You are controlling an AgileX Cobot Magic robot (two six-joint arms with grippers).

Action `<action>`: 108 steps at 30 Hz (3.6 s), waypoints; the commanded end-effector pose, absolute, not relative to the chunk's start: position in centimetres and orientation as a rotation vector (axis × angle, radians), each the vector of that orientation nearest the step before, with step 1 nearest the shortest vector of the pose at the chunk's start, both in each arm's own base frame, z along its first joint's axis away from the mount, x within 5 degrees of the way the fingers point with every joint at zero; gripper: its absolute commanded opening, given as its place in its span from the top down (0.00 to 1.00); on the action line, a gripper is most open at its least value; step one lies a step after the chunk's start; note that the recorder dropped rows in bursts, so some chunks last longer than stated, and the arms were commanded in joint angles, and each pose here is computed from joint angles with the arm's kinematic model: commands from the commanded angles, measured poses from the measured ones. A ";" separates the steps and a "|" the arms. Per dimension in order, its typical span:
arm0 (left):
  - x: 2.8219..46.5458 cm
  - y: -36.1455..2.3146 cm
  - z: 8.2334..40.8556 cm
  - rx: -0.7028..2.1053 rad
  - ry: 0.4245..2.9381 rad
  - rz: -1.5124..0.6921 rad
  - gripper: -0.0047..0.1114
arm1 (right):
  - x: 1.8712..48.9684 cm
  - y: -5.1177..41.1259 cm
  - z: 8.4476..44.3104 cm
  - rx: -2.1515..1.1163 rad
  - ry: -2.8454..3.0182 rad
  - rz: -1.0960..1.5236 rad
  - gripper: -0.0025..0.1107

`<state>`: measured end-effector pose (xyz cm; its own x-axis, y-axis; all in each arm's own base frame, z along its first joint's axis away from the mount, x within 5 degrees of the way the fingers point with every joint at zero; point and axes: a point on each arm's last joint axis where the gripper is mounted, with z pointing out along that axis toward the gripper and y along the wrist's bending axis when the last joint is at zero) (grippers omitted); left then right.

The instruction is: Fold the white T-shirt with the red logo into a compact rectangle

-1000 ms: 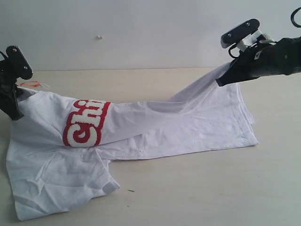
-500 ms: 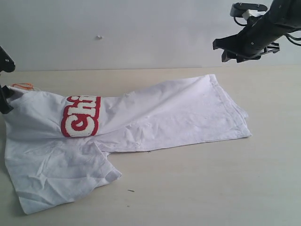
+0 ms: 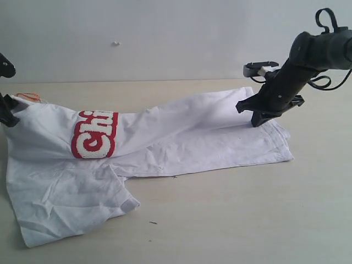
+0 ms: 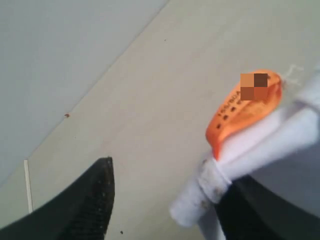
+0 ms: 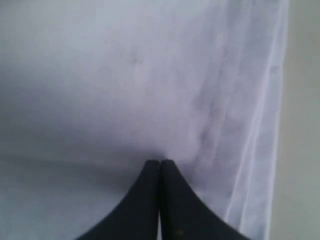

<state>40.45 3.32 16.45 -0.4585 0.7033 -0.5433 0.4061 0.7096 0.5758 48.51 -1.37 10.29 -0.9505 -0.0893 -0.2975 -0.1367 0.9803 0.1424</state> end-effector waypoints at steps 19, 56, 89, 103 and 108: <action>41.1 5.1 17.9 0.070 2.400 0.202 0.24 | 48.1 -1.8 7.4 -0.187 2.933 0.166 0.98; 41.6 3.6 25.5 0.145 2.343 -0.108 0.22 | 47.6 -2.0 7.3 -0.229 2.983 0.140 0.98; 40.3 6.5 27.0 -0.062 2.354 -0.557 0.23 | 47.3 -2.2 7.5 -0.260 3.029 0.126 0.98; 37.1 -1.6 21.6 0.936 2.335 -0.580 0.24 | 48.0 -2.2 8.7 -0.234 3.005 0.126 0.98; 36.4 -5.0 19.4 1.055 2.310 -0.492 0.47 | 48.0 -2.2 8.7 -0.233 3.004 0.128 0.98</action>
<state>36.86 -3.37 20.00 -0.5953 0.5243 -0.6089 0.7361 0.6596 -0.1517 48.66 -1.69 10.20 -0.9686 -0.1247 -0.2153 -0.1466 0.9852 0.0891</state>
